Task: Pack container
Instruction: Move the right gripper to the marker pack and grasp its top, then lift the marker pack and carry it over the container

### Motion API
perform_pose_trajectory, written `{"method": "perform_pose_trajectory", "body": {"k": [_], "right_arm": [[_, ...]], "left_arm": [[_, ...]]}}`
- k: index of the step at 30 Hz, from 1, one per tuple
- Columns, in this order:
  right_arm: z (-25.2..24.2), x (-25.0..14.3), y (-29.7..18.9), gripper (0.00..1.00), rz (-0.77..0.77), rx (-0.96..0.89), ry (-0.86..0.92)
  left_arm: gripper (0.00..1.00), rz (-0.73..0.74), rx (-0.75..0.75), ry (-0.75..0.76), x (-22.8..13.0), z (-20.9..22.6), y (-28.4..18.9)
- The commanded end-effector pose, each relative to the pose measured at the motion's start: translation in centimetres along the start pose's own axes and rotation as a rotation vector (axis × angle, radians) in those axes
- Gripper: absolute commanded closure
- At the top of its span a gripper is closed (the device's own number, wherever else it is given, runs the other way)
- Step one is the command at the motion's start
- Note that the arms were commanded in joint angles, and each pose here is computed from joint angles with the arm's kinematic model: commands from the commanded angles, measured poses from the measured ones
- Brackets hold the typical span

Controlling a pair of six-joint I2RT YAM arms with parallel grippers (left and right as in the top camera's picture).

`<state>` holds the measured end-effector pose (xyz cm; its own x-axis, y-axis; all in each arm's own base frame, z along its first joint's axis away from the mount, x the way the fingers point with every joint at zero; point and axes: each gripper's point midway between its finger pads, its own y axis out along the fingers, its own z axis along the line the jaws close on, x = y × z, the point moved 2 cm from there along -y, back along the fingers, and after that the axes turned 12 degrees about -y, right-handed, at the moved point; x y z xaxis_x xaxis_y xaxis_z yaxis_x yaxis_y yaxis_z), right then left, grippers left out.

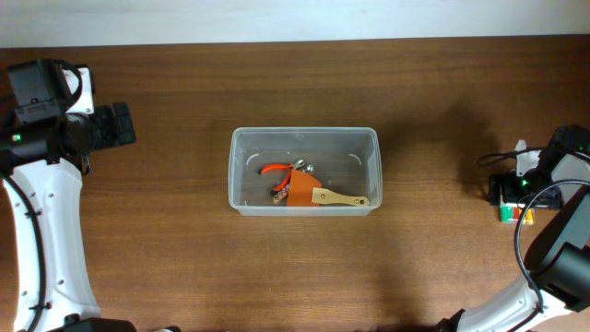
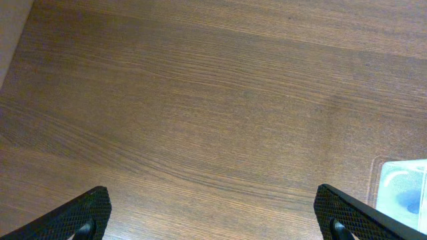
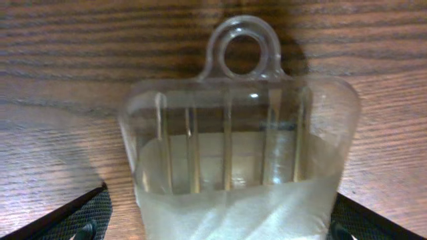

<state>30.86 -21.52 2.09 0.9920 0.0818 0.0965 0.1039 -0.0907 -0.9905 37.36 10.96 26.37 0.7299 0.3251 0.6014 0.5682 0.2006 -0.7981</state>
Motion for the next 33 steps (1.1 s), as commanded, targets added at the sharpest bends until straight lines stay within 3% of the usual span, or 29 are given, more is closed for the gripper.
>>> {"method": "perform_pose_trajectory", "body": {"k": [1, 12, 15, 19, 33], "right_arm": [[0.87, -0.15, 1.4, 0.01, 0.007, 0.056, -0.002], [1.04, -0.39, 1.39, 0.0, 0.018, 0.063, 0.003], [1.06, -0.42, 1.39, 0.09, 0.019, 0.064, 0.002], [1.08, -0.41, 1.39, 0.32, 0.019, 0.065, 0.002], [1.08, -0.41, 1.39, 0.33, 0.019, 0.065, 0.002]], "left_arm": [[0.01, -0.006, 0.008, 0.018, -0.09, 0.08, -0.24], [0.01, -0.006, 0.005, 0.018, -0.1, 0.03, -0.24], [0.01, -0.006, 0.005, 0.018, -0.1, 0.03, -0.24], [0.01, -0.006, 0.005, 0.018, -0.1, 0.03, -0.24], [0.01, -0.005, -0.002, 0.027, -0.14, -0.39, -0.26]]}}
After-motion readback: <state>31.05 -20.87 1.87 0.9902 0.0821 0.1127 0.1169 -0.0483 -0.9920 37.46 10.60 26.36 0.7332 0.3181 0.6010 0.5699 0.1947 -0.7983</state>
